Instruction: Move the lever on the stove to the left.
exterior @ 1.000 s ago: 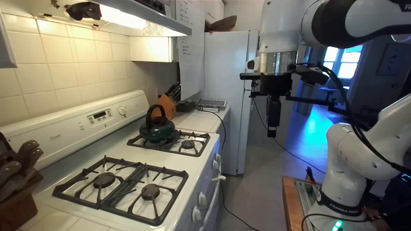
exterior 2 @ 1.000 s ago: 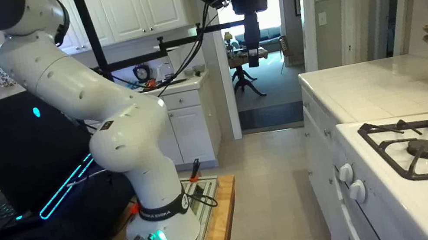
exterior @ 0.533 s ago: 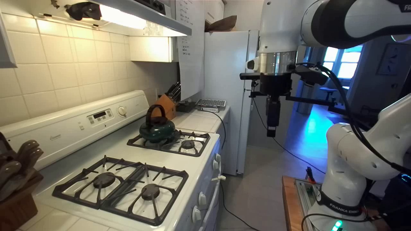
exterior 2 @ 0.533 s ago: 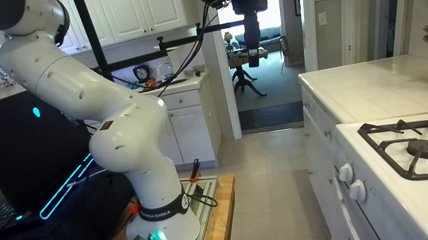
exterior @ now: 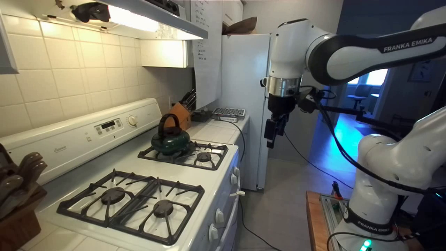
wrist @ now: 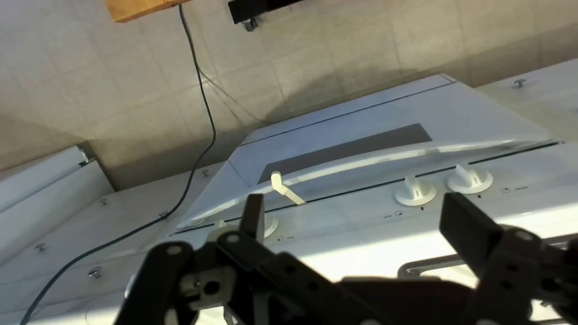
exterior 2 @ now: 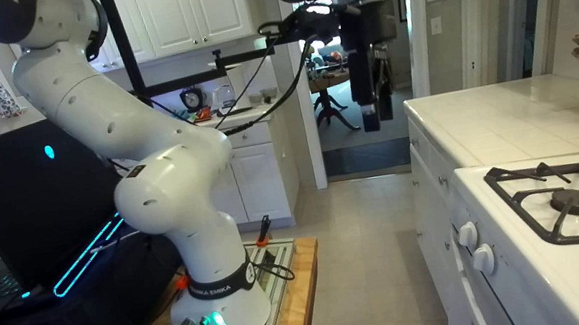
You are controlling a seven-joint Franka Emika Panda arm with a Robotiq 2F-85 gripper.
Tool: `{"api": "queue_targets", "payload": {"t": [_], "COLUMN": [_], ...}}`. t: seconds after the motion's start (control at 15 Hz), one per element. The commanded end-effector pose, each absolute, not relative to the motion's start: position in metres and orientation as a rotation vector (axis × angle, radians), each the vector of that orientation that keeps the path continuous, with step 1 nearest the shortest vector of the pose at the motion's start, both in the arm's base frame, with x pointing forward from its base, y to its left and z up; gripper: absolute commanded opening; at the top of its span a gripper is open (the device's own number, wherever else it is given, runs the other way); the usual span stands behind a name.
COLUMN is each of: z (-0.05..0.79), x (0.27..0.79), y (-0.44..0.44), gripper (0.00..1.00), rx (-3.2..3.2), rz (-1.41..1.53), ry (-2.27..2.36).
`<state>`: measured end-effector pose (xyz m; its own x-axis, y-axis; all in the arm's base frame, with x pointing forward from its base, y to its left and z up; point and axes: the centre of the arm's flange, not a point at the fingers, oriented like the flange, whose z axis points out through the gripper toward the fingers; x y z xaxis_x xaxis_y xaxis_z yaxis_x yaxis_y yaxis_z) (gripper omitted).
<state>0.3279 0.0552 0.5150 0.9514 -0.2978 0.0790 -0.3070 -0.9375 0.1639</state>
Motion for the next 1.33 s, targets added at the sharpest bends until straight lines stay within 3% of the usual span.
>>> {"api": "queue_targets", "payload": {"t": [0.0, 0.53, 0.73, 1.27], "z": [0.481, 0.454, 0.471, 0.470], "x": [0.320, 0.308, 0.331, 0.332], "y": [0.012, -0.053, -0.057, -0.059], "gripper": [1.00, 1.00, 1.00, 1.00], "rx": [3.013, 3.284, 3.268, 3.297], "rz": [0.290, 0.586, 0.550, 0.560], "ry": [-0.529, -0.280, -0.281, -0.220]}}
